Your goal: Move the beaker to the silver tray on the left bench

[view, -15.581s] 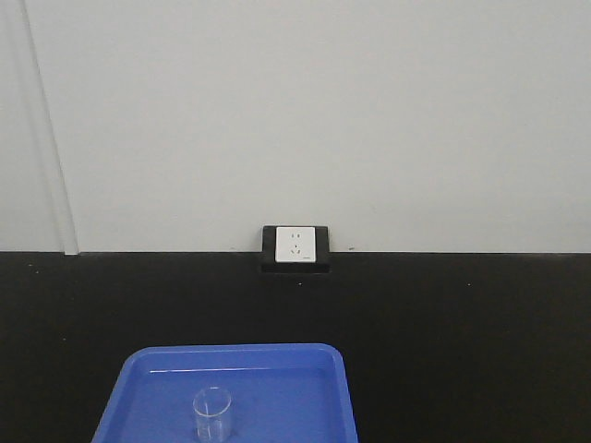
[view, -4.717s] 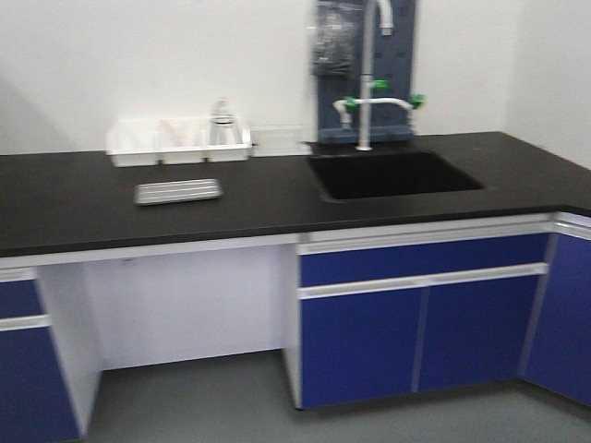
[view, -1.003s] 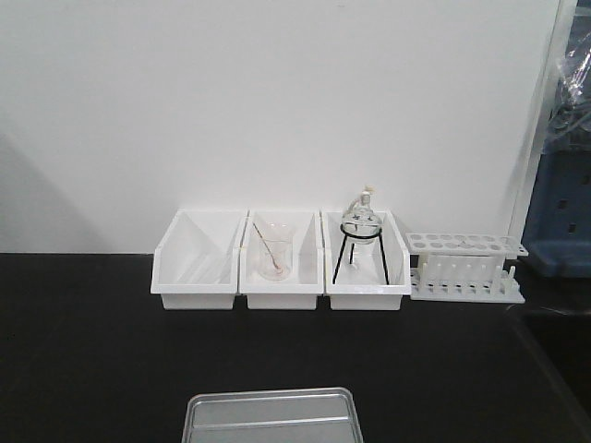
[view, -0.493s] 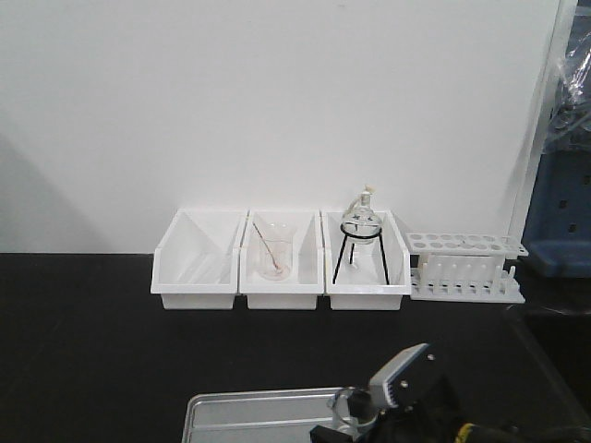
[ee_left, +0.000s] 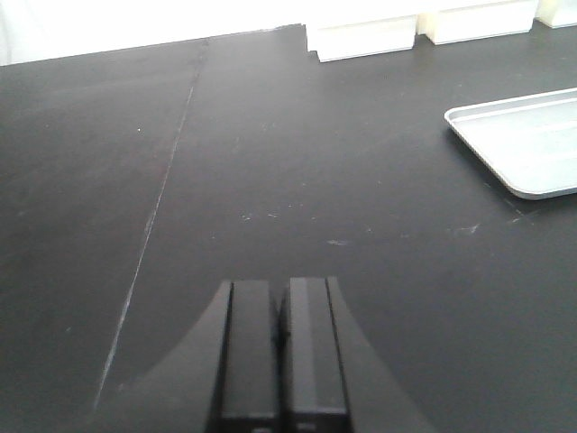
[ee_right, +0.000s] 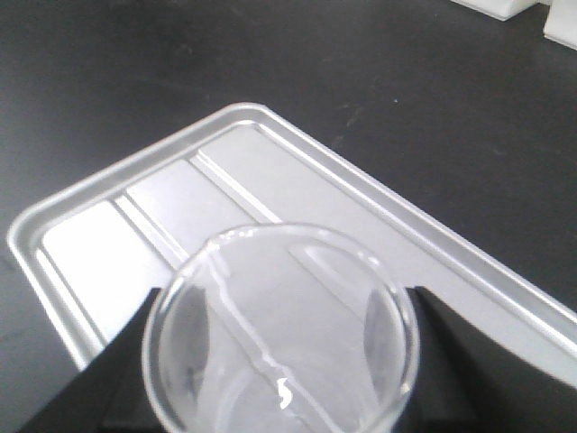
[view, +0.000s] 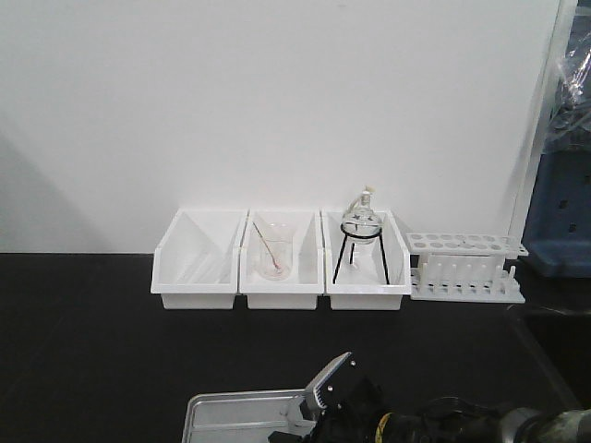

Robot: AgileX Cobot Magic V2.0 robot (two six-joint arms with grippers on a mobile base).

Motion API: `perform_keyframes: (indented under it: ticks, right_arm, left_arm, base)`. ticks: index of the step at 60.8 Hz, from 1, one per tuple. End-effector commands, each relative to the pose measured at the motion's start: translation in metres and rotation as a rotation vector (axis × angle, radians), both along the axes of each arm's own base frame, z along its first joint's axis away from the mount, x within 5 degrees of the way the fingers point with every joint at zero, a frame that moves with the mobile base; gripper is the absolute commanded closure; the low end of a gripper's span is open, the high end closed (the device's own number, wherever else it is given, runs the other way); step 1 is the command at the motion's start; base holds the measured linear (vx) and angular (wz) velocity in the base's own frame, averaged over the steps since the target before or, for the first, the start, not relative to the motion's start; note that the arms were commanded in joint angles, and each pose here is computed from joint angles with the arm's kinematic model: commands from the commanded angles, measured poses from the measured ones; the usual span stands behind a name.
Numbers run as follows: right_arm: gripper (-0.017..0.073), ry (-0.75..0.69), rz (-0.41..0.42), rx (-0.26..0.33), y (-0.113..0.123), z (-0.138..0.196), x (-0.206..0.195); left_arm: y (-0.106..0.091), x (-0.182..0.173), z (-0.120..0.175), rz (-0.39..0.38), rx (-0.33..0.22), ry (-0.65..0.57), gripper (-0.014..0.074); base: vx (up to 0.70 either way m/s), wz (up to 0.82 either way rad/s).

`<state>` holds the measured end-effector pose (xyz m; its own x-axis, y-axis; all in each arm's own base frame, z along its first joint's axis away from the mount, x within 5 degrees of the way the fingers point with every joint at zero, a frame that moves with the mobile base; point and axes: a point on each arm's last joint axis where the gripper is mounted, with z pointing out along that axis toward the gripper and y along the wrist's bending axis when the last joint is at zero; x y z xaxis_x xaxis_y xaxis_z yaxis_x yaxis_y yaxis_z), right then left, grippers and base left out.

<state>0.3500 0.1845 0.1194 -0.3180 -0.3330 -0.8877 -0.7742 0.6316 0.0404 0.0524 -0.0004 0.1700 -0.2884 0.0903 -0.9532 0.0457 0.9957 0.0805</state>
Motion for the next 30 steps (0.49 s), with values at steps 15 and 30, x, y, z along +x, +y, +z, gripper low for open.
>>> perform_keyframes:
  ticks: [15, 30]
  right_arm:
    - [0.0440, -0.161, 0.038, 0.012, 0.0036, 0.0241, 0.0084]
    - [0.0176, -0.156, 0.037, 0.015, 0.0037, 0.0228, 0.0084]
  left_arm:
    - [-0.0009, 0.0017, 0.0002, -0.011, -0.007, -0.062, 0.0592]
    - [-0.0009, 0.0017, 0.0002, -0.011, -0.007, -0.062, 0.0592]
  base:
    - [0.00, 0.00]
    - [0.00, 0.00]
